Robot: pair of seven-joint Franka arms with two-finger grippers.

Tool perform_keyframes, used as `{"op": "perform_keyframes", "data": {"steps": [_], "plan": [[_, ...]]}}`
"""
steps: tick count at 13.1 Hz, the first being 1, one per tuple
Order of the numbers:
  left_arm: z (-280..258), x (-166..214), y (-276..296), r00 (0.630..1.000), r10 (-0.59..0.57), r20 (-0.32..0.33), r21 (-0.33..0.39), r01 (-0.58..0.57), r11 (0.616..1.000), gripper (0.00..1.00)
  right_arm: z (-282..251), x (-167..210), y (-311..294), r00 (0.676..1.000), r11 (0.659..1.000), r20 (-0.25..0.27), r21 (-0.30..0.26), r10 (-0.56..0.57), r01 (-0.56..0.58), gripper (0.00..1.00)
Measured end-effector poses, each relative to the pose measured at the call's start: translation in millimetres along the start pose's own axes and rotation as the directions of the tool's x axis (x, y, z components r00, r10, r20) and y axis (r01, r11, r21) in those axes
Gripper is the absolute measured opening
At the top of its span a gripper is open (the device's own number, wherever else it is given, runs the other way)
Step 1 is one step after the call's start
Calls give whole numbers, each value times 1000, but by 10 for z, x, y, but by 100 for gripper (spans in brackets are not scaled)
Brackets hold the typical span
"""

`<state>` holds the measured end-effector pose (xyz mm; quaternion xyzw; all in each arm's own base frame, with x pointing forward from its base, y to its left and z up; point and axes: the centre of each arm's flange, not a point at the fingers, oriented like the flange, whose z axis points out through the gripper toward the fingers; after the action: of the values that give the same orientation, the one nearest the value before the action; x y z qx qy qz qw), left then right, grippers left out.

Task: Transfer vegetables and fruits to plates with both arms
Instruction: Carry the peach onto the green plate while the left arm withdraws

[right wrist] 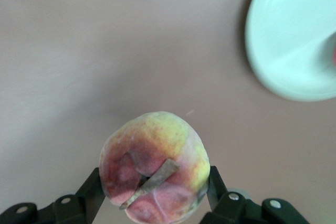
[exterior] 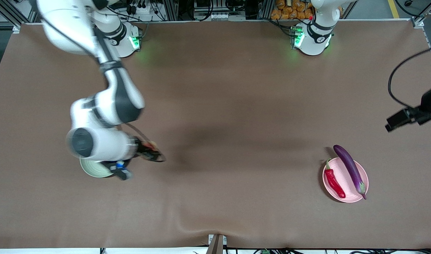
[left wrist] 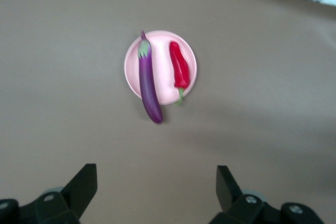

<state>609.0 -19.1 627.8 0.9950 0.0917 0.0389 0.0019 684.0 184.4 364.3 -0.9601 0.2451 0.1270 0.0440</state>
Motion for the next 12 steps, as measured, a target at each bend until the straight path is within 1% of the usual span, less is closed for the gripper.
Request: {"op": "perform_keyframes", "data": {"steps": [1, 2, 3, 5, 7, 10, 12], "plan": [[-66, -86, -39, 999, 31, 8, 3, -31, 999, 100, 47, 193, 318, 1000, 1000, 16, -13, -23, 23, 82], [-96, -159, -95, 999, 50, 14, 9, -50, 999, 100, 130, 345, 578, 999, 999, 19, -40, -28, 29, 82], [-101, -240, -164, 998, 56, 23, 14, -56, 998, 100, 262, 478, 793, 1000, 997, 8, -72, -26, 27, 82], [-88, -371, -293, 998, 50, 39, 19, -51, 999, 100, 526, 609, 1043, 1000, 994, -3, -106, -19, 18, 82], [-129, -440, -366, 999, 40, 36, 21, -40, 999, 100, 648, 689, 1209, 1000, 994, -3, -110, -28, 27, 82], [-185, -483, -375, 999, 39, 27, 20, -40, 999, 100, 921, 815, 1456, 999, 996, -40, -87, -22, 19, 82], [-178, -483, -383, 999, 38, 29, 21, -38, 999, 100, 1112, 802, 1508, 998, 997, -55, -81, -21, 16, 82]]}}
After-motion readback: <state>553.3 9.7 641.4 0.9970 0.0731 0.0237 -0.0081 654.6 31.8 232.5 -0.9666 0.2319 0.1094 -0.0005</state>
